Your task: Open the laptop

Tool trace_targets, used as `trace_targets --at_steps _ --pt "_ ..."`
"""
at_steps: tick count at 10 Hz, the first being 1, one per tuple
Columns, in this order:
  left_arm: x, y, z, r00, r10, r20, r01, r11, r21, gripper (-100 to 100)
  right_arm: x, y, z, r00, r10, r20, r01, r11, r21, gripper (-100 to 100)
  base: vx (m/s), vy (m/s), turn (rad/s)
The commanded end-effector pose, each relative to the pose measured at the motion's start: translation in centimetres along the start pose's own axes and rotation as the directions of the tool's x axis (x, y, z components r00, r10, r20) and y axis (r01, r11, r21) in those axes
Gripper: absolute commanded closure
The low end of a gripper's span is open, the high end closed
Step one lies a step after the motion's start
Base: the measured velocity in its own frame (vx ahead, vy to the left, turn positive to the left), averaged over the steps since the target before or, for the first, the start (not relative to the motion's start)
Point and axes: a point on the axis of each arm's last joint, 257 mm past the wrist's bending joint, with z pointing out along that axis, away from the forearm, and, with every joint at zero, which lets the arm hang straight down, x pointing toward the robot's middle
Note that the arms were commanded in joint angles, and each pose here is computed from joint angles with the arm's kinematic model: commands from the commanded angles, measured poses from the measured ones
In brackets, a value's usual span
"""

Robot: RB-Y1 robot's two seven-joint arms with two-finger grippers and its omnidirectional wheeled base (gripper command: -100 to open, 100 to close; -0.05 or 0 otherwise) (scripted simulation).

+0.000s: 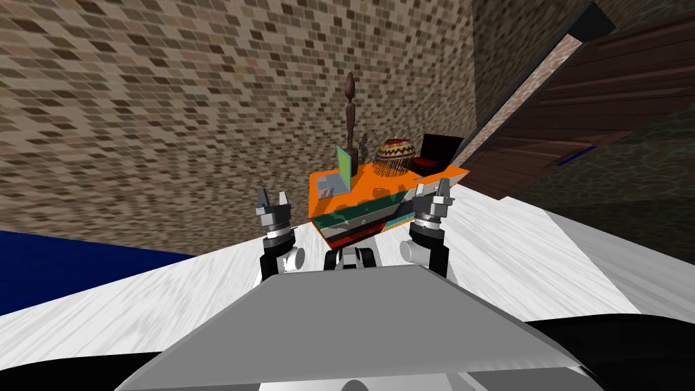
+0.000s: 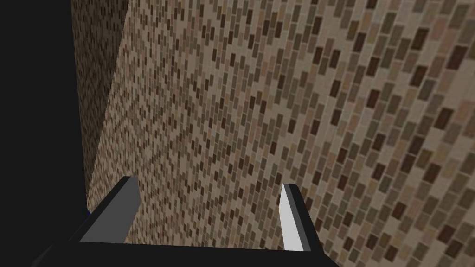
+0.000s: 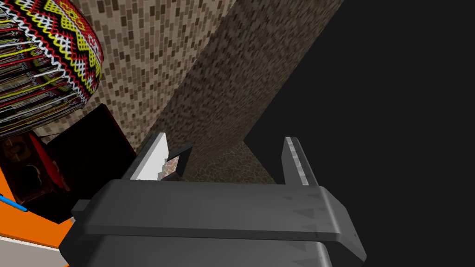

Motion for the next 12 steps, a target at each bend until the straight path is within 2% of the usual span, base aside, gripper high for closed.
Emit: trace_targets --at_steps 1,5,6,8,12 --pt "0.4 0.0 0.1 0.9991 0.015 -0.039 -0.015 0.9999 -0.003 -100 0.0 0.0 0.0 1.000 0.000 0.000 0.000 1.000 0.000 0 -0.031 -0.025 -0.007" --pt "1.3 0.1 0.4 0.9902 0.059 -0.127 -0.061 0.9981 -0.011 -100 0.0 0.0 0.0 1.000 0.000 0.000 0.000 1.000 0.001 0 -0.071 -0.100 -0.026" --pt "1.5 0.3 0.7 0.9853 0.080 -0.151 -0.084 0.9964 -0.016 -100 0.0 0.0 0.0 1.000 0.000 0.000 0.000 1.000 0.001 0 -0.061 -0.183 -0.072" --pt "1.6 0.6 1.3 0.9797 0.111 -0.167 -0.117 0.9928 -0.027 -100 0.0 0.0 0.0 1.000 0.001 0.000 -0.001 1.000 0.001 0 -0.047 -0.234 -0.076" --pt "1.0 1.3 2.2 0.9728 0.160 -0.167 -0.171 0.9839 -0.051 -100 0.0 0.0 0.0 1.000 0.000 0.000 0.000 1.000 0.001 0 -0.020 -0.182 -0.061"
